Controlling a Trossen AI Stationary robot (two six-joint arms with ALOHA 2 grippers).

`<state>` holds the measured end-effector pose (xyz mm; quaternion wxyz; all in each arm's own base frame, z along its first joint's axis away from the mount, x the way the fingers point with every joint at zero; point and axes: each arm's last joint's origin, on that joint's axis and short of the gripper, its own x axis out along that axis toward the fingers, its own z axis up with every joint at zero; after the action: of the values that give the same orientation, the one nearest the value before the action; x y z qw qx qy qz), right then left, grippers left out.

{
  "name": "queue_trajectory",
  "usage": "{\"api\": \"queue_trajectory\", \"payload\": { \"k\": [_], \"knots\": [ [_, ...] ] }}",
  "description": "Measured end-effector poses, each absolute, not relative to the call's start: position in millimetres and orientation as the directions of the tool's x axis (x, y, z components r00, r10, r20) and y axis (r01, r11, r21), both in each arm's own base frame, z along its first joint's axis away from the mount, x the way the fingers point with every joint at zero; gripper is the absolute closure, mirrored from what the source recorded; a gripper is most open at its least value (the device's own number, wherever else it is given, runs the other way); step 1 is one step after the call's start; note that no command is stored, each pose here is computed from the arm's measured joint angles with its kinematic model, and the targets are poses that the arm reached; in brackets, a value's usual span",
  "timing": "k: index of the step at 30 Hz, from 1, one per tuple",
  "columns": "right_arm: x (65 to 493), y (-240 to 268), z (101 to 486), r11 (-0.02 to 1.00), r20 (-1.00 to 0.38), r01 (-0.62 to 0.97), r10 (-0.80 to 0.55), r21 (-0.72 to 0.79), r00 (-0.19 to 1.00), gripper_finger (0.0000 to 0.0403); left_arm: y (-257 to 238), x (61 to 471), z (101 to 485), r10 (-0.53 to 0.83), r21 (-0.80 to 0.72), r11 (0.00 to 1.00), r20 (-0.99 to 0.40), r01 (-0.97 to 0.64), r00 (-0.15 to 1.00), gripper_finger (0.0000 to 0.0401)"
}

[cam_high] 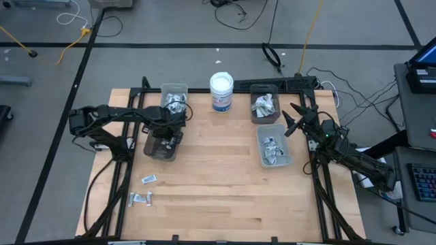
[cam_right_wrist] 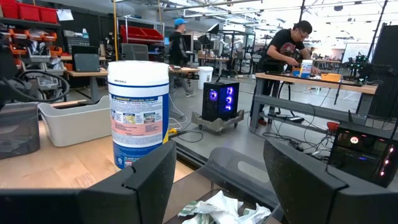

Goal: Pick & Place First Aid Supplies
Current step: Put the orange ointment pack into the left black bin

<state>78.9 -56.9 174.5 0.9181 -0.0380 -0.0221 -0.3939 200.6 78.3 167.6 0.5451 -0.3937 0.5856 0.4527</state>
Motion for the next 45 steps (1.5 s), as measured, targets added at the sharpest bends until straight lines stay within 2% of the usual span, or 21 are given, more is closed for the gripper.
{"api": "queue_trajectory", "payload": {
  "k": [4,9,15,21,28,39,45],
  "knots": [
    [78.9,-56.9,174.4,0.686,0.07,0.725,-0.722,-0.052,0.688,0.0165,80.6,198.7,170.3,0.0,0.068,0.269,-0.998,-0.961,-0.07,0.0248],
    [78.9,-56.9,174.4,0.686,0.07,0.725,-0.722,-0.053,0.688,0.0165,79.6,198.2,185.6,0.031,0.014,0.266,-1.0,-0.964,-0.006,0.0223],
    [78.9,-56.9,174.5,0.687,0.071,0.725,-0.722,-0.052,0.689,0.0165,64.5,193.9,204.4,0.008,-0.055,0.278,-0.998,-0.959,0.06,0.0234],
    [78.9,-56.9,174.3,0.687,0.07,0.725,-0.722,-0.053,0.689,0.0165,30.1,190.4,218.5,-0.026,-0.117,0.315,-0.993,-0.942,0.114,0.025],
    [78.9,-56.9,174.4,0.686,0.07,0.725,-0.722,-0.053,0.688,0.0165,-12.2,183.2,231.2,-0.054,-0.189,0.315,-0.982,-0.93,0.182,0.0263],
    [78.9,-56.9,174.4,0.687,0.07,0.725,-0.722,-0.053,0.689,0.0165,-75.9,167.2,232.0,-0.118,-0.184,0.262,-0.98,-0.947,0.158,0.0265],
    [78.9,-56.9,174.4,0.687,0.07,0.725,-0.722,-0.053,0.688,0.0165,-99.8,154.0,232.0,-0.148,-0.171,0.291,-0.98,-0.941,0.132,0.0265]
  ]
}}
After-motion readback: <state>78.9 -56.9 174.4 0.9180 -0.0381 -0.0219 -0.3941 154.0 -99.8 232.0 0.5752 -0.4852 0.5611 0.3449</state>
